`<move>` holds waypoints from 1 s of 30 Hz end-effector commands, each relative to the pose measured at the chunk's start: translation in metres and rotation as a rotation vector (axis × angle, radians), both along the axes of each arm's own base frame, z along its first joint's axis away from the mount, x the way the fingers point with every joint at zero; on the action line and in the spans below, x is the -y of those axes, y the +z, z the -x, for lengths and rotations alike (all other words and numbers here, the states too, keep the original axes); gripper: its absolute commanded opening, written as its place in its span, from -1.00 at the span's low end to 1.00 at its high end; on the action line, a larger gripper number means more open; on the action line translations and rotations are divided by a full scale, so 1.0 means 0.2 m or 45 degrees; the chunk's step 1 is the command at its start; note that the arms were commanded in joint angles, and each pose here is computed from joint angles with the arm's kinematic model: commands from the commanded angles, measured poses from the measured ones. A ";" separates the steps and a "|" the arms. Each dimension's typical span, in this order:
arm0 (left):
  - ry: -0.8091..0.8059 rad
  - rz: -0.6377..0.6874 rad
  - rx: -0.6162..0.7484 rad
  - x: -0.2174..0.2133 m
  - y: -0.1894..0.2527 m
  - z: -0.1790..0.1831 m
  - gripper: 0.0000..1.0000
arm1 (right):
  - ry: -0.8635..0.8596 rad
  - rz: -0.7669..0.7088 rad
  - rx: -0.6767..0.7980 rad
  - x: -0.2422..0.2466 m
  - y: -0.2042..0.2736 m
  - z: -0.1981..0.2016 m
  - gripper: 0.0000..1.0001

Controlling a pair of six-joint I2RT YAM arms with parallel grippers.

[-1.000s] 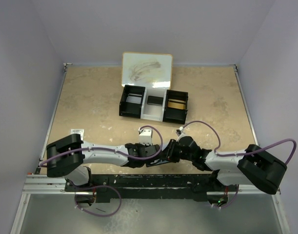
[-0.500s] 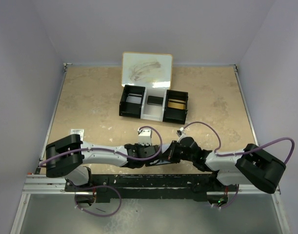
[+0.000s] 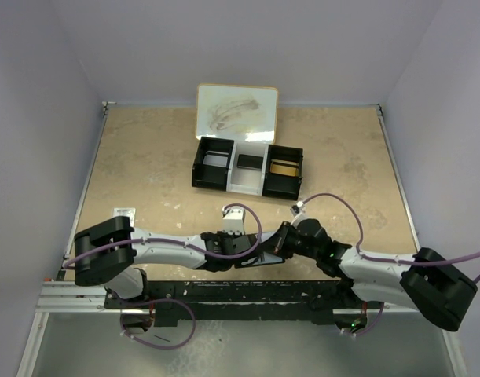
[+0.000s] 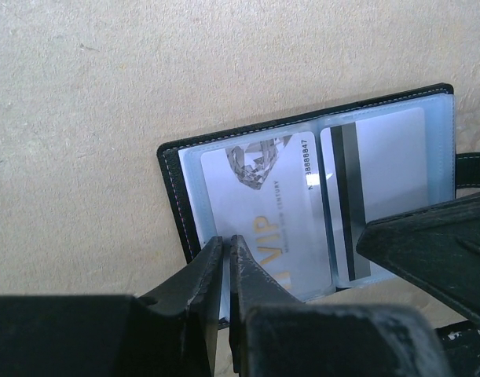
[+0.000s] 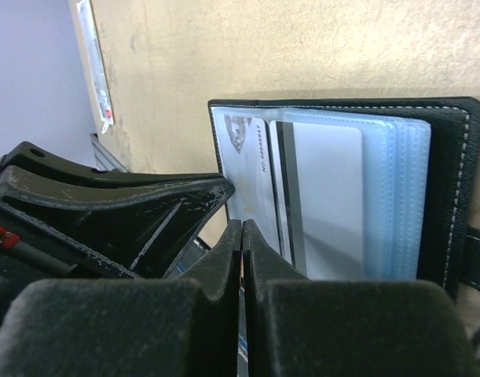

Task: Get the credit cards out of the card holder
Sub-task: Remove the credit card from the card holder.

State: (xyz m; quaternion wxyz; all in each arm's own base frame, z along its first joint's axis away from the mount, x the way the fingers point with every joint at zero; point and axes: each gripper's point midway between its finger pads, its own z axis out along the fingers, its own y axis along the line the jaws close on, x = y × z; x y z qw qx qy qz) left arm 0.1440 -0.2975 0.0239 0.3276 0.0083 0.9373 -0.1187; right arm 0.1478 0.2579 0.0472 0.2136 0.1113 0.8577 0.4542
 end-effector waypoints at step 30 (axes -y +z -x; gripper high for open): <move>0.003 -0.098 -0.047 -0.06 -0.11 0.04 -0.95 | 0.088 0.034 0.025 -0.05 -0.06 -0.02 -1.00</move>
